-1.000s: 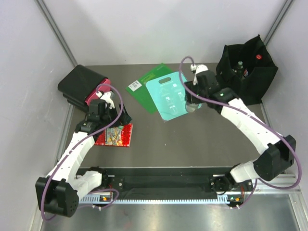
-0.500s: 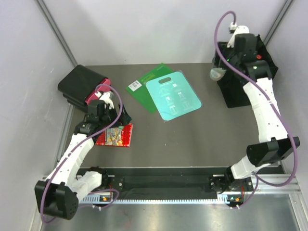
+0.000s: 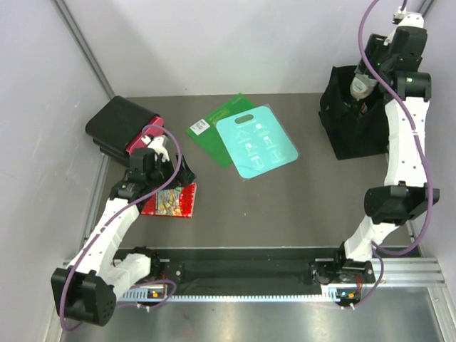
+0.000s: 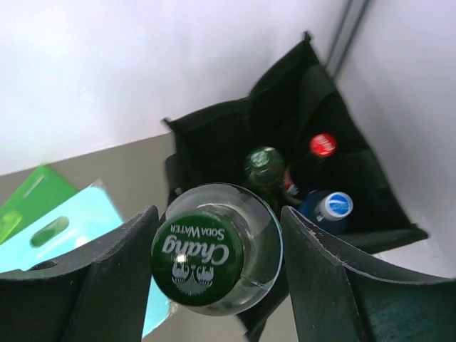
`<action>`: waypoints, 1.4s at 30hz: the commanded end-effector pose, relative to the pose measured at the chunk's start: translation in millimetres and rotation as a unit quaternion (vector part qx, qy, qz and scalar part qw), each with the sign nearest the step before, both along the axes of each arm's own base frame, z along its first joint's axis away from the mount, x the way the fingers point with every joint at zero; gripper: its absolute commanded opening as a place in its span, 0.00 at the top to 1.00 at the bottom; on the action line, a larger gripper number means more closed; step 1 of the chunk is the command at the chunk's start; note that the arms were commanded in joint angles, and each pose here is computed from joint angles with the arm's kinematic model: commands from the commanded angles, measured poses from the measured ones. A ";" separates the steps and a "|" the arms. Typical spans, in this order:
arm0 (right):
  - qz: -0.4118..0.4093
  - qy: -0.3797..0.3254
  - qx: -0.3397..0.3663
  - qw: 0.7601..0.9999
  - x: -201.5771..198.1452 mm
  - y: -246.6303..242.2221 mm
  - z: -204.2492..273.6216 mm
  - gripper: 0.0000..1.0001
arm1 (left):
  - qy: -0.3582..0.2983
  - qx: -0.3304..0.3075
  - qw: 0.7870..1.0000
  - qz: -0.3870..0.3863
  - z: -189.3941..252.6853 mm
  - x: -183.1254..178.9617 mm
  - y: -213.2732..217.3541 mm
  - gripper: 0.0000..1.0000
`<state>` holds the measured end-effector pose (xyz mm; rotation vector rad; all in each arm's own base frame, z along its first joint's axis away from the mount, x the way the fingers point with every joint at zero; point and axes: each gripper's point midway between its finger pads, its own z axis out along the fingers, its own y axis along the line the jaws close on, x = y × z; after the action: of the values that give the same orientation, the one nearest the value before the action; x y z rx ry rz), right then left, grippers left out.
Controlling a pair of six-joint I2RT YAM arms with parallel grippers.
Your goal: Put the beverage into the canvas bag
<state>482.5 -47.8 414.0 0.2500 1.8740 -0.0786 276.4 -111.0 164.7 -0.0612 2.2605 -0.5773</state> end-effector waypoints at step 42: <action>-0.007 -0.118 -0.034 0.992 138.1 -63.0 -49.5 1.00 | -0.012 0.000 1.000 -0.007 -0.8 9.5 -4.3 0.09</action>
<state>609.9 -99.3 308.5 0.2354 1.8311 -0.0981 277.8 -113.1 155.7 -0.0599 2.2900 -0.5789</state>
